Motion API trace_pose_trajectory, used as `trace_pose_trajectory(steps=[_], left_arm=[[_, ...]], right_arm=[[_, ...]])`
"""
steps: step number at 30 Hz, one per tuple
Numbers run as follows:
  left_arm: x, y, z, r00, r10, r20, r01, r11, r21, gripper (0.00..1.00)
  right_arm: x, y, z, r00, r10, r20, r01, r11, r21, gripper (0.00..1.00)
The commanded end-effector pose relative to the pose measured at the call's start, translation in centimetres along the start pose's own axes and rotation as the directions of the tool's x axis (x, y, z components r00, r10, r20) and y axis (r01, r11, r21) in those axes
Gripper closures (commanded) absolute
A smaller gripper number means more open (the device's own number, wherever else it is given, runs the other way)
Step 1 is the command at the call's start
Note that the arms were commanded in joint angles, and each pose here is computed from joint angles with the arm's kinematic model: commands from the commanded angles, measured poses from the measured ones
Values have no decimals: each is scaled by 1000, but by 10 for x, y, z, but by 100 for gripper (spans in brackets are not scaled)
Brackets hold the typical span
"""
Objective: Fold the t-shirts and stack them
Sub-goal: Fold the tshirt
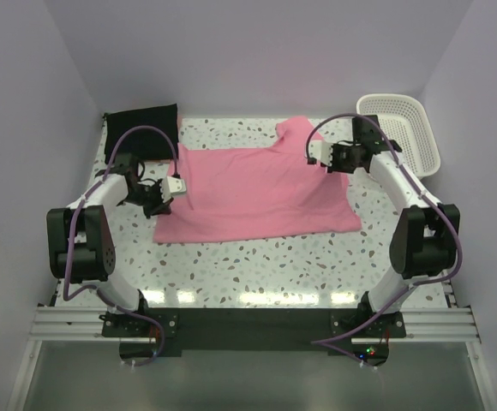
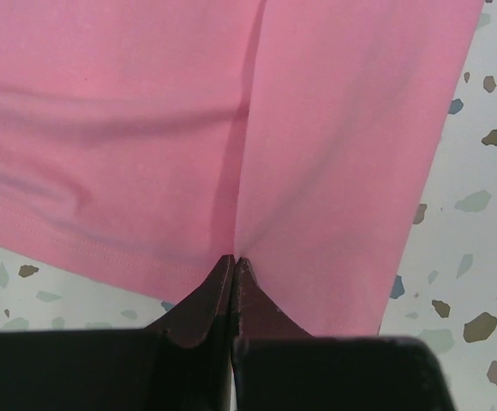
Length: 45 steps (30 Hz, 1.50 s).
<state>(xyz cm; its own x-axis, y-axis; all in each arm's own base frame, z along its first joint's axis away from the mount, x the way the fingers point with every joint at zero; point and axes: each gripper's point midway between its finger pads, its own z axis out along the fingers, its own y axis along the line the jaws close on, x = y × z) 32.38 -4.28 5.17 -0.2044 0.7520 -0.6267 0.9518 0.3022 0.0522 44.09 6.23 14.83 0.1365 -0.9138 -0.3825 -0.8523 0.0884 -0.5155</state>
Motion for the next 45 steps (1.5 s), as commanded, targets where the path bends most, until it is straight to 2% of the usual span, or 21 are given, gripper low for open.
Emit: trace_pose_trajectory(steps=[1,9,11,12,13,14,15,16,17,19,23,24,26,27,29,30,32,36,38,42,45], left_arm=[[-12,14,-6,997,66,28,-64,996,-55,100],[-6,21,-1,999,50,14,-49,996,-69,100],[-6,24,0,999,45,10,-44,996,-73,92],[-5,24,0,1000,27,10,-26,997,-75,87],[-5,25,1,1000,9,8,-8,997,-72,75],[-4,27,-1,1000,-4,2,5,997,-79,71],[-3,26,-2,1000,-24,-2,24,997,-72,68],[0,23,-6,999,-43,-6,42,997,-65,61],[4,24,-11,997,-73,2,73,994,-76,59],[7,18,-20,993,-120,7,120,990,-72,51],[14,6,-37,971,-238,18,238,969,-67,48],[15,1,-37,963,-269,16,269,961,-55,47],[19,-11,-38,943,-334,2,334,942,-29,47],[19,-15,-37,929,-370,2,370,929,-20,47],[22,-21,-34,900,-435,1,435,900,-13,46],[23,-21,-32,894,-448,3,448,894,-12,46],[27,-23,-28,872,-489,-5,489,872,-9,46],[36,-22,-22,843,-537,-33,537,844,-16,46],[43,-25,-20,830,-556,-56,555,831,-28,46],[56,-26,-13,808,-582,-94,580,813,-44,46],[62,-30,-9,786,-608,-112,608,793,-39,46]], right_arm=[[-9,-20,-19,999,-26,24,23,996,91,100],[-7,-10,-3,999,-29,26,28,999,35,100],[-4,-10,-1,1000,-25,11,25,999,27,100],[-1,-10,0,1000,-16,-9,16,1000,24,90],[3,-9,3,1000,-2,-22,2,1000,16,81],[4,-10,2,999,8,-34,-8,1000,13,70],[5,-9,-2,998,42,-52,-42,999,-6,51],[9,-9,-4,995,71,-77,-72,997,-14,42],[12,-7,-6,990,96,-99,-98,995,-22,36],[14,-3,-20,972,190,-140,-196,980,-33,35],[9,33,-41,900,387,-203,-417,898,-137,35],[4,53,-51,852,459,-250,-509,838,-196,38],[-1,75,-56,790,537,-294,-607,753,-255,41],[-1,89,-56,731,590,-342,-678,682,-272,42],[6,115,-53,650,626,-430,-756,592,-280,43],[11,121,-47,598,657,-459,-796,551,-248,44],[24,134,-40,529,683,-504,-842,495,-214,47],[51,134,-28,381,760,-527,-915,392,-97,49],[62,136,-25,337,771,-540,-931,358,-69,50],[76,141,-14,316,775,-547,-932,362,-25,51],[81,151,-6,292,767,-571,-939,344,-19,56]])
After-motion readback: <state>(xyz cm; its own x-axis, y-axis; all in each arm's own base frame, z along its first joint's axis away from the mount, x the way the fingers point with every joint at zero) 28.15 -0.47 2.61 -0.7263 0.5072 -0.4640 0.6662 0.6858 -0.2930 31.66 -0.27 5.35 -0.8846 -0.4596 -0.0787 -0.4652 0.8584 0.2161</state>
